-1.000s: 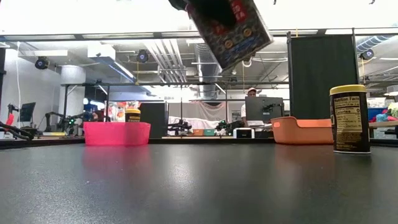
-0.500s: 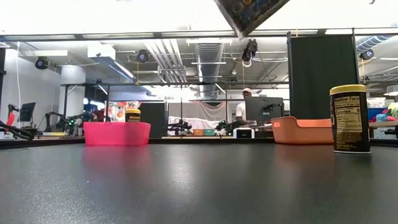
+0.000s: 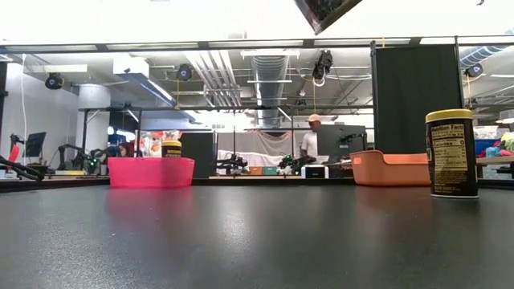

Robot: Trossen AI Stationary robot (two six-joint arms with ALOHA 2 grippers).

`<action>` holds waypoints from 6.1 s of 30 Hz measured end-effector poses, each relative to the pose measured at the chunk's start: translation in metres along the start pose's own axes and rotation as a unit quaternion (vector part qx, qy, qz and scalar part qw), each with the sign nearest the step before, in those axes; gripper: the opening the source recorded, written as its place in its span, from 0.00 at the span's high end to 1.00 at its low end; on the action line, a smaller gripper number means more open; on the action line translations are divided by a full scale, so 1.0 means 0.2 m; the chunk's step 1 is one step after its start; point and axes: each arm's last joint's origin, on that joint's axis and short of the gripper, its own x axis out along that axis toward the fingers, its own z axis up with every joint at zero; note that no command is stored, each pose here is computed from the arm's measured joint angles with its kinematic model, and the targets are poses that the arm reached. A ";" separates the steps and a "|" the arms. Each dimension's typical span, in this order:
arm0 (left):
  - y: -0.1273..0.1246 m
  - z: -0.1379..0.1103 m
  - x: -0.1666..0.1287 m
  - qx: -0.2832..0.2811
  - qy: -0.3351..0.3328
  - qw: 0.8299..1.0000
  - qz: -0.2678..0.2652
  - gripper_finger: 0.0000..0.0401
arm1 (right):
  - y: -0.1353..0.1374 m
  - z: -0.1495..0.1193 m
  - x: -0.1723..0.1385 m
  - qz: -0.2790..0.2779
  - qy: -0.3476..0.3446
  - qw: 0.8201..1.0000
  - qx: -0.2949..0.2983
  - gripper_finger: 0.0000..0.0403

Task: Sort spices by type
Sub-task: Put the red seasoning can into the blue bin

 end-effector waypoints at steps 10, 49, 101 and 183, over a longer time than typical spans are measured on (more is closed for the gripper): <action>0.01 0.01 0.00 -0.001 -0.006 1.000 0.026 0.38 | -0.06 0.00 -0.12 0.002 0.049 0.999 0.018 0.55; 0.09 0.18 0.30 -0.021 -0.290 0.954 -0.066 0.34 | -0.06 -0.85 -0.89 0.066 -0.175 0.982 0.036 0.55; -0.09 0.27 0.90 -0.102 -0.407 0.908 0.012 0.34 | -0.06 -1.01 -1.00 0.130 -0.244 0.960 0.048 0.55; -0.21 0.17 0.92 -0.171 -0.241 0.953 0.067 0.55 | -0.15 -0.45 -1.08 0.133 0.147 0.980 0.008 0.44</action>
